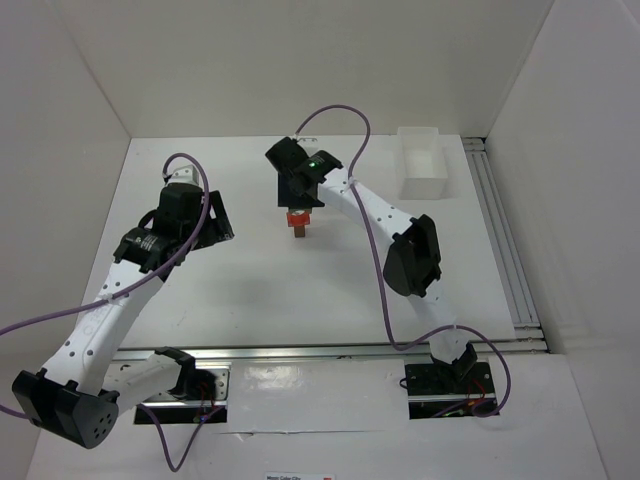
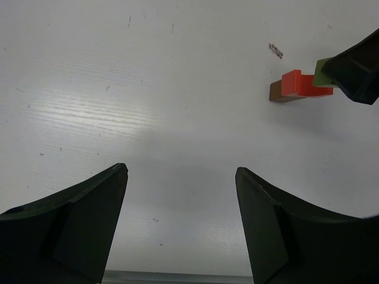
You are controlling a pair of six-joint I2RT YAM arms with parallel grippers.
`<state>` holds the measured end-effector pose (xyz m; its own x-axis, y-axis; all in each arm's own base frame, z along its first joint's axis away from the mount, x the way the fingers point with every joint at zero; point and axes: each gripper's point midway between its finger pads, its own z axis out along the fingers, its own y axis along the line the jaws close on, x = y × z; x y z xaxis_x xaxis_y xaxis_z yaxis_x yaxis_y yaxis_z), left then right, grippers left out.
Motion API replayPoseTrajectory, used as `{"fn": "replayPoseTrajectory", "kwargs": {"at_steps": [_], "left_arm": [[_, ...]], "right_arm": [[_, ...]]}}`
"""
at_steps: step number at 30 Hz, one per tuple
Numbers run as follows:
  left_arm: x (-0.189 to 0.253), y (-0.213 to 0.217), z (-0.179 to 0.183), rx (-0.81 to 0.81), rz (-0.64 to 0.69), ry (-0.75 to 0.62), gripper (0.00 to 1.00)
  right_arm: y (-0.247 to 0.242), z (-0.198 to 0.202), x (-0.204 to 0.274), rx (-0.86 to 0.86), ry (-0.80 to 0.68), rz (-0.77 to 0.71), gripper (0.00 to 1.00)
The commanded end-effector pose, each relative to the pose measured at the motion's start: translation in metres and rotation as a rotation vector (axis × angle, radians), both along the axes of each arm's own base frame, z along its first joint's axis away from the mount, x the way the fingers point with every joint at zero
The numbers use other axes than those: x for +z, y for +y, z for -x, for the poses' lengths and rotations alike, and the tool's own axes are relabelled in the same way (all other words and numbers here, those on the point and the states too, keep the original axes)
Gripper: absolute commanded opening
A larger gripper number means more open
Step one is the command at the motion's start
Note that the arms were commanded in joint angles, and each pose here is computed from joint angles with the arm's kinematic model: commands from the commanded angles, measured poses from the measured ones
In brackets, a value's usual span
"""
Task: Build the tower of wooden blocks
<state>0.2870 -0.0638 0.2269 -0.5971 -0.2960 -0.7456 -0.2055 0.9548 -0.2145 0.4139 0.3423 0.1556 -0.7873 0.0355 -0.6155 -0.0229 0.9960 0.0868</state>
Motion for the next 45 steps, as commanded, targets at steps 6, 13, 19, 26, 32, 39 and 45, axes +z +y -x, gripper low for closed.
{"fn": "replayPoseTrajectory", "kwargs": {"at_steps": [6,13,19,26,32,39,45], "left_arm": [[0.021,0.005,-0.007,0.009,-0.014,-0.060,0.86],[0.021,0.005,-0.007,0.009,-0.014,-0.060,0.86],[0.021,0.005,-0.007,0.009,-0.014,-0.060,0.86],[0.017,0.005,-0.006,0.009,-0.017,-0.051,0.86],[0.017,0.005,-0.006,0.009,-0.017,-0.051,0.86],[0.017,0.005,-0.006,0.009,-0.017,-0.051,0.86],[0.014,0.005,-0.006,0.009,-0.020,-0.042,0.86]], "right_arm": [[0.009,-0.004,0.009,0.013,-0.025,-0.012,0.56],[0.011,-0.006,0.000,0.020,-0.013,0.005,0.56],[0.012,-0.005,0.000,0.025,-0.008,0.000,0.56],[0.011,-0.004,-0.006,0.025,0.005,0.012,0.56],[0.011,-0.004,-0.006,0.025,0.005,0.012,0.56],[0.015,0.000,-0.006,0.035,0.005,0.012,0.56],[0.015,0.000,-0.006,0.035,0.005,0.012,0.56]]}}
